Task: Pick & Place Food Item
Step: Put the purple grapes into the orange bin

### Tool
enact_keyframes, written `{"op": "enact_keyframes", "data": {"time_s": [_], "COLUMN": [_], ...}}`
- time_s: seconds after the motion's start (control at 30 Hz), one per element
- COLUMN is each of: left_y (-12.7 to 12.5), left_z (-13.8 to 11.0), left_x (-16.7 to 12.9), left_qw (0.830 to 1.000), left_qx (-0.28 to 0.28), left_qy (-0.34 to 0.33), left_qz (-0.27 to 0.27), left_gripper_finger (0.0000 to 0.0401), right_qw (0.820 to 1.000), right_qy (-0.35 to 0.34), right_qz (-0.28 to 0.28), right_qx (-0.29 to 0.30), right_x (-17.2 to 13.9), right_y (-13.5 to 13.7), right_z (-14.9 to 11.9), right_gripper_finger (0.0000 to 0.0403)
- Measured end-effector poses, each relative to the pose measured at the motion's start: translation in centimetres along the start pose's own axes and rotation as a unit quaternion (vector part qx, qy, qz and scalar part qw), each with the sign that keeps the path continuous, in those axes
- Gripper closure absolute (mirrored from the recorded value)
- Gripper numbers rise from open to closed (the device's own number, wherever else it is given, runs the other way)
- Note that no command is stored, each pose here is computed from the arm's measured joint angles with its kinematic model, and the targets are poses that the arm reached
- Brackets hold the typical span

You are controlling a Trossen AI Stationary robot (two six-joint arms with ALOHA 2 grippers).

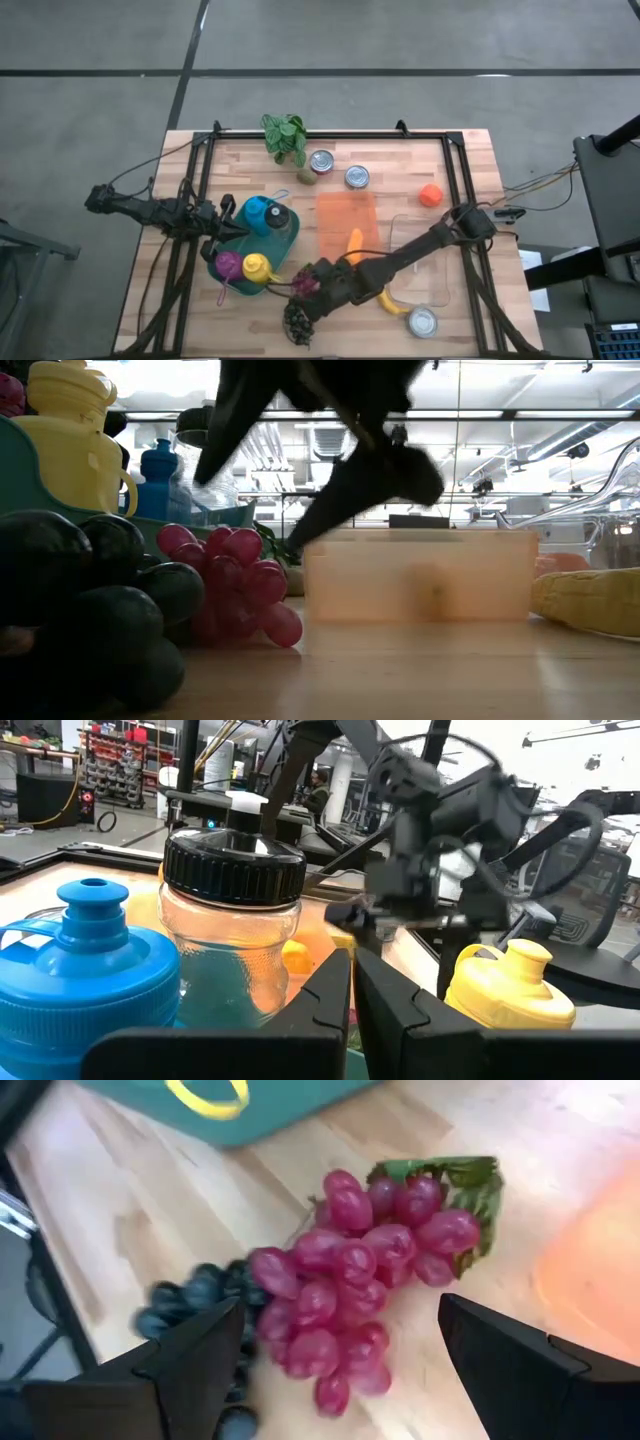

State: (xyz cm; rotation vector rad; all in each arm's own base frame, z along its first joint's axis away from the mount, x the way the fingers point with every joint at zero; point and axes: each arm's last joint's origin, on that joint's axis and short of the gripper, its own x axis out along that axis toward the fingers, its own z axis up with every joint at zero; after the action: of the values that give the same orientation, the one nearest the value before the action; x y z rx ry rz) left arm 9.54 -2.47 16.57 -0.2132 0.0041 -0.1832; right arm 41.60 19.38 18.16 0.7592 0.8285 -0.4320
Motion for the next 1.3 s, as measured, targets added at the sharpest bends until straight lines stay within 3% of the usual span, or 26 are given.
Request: {"op": "enact_keyframes", "data": {"time_s": [0.23,0.57,0.73,1.17,1.3], "left_y": [0.0,0.0,0.0,0.0,0.0], "left_z": [0.0,0.0,0.0,0.0,0.0], "left_x": [0.0,0.0,0.0,0.0,0.0], "left_qw": [1.000,1.000,1.000,1.000,1.000], "left_qx": [0.000,0.000,0.000,0.000,0.000], "left_qy": [0.000,0.000,0.000,0.003,0.003], "left_qz": [0.000,0.000,0.000,0.001,0.001], "left_gripper_finger": [0.0379,0.0379,0.0379,0.0379,0.0379], "right_qw": [1.000,0.988,0.982,0.980,0.979], "right_qy": [-0.007,-0.009,-0.010,-0.057,-0.057], "right_qz": [-0.017,-0.011,-0.022,-0.110,-0.111], "right_qx": [0.006,0.156,0.189,0.153,0.159], "right_x": [-2.1,-2.1,-0.7,2.0,3.2], "right_y": [1.4,2.3,2.8,5.2,5.5], "right_z": [0.1,-2.1,-3.1,-3.1,-2.7], "right_gripper_finger": [0.0071,0.0072,0.0072,0.0072,0.0072]}}
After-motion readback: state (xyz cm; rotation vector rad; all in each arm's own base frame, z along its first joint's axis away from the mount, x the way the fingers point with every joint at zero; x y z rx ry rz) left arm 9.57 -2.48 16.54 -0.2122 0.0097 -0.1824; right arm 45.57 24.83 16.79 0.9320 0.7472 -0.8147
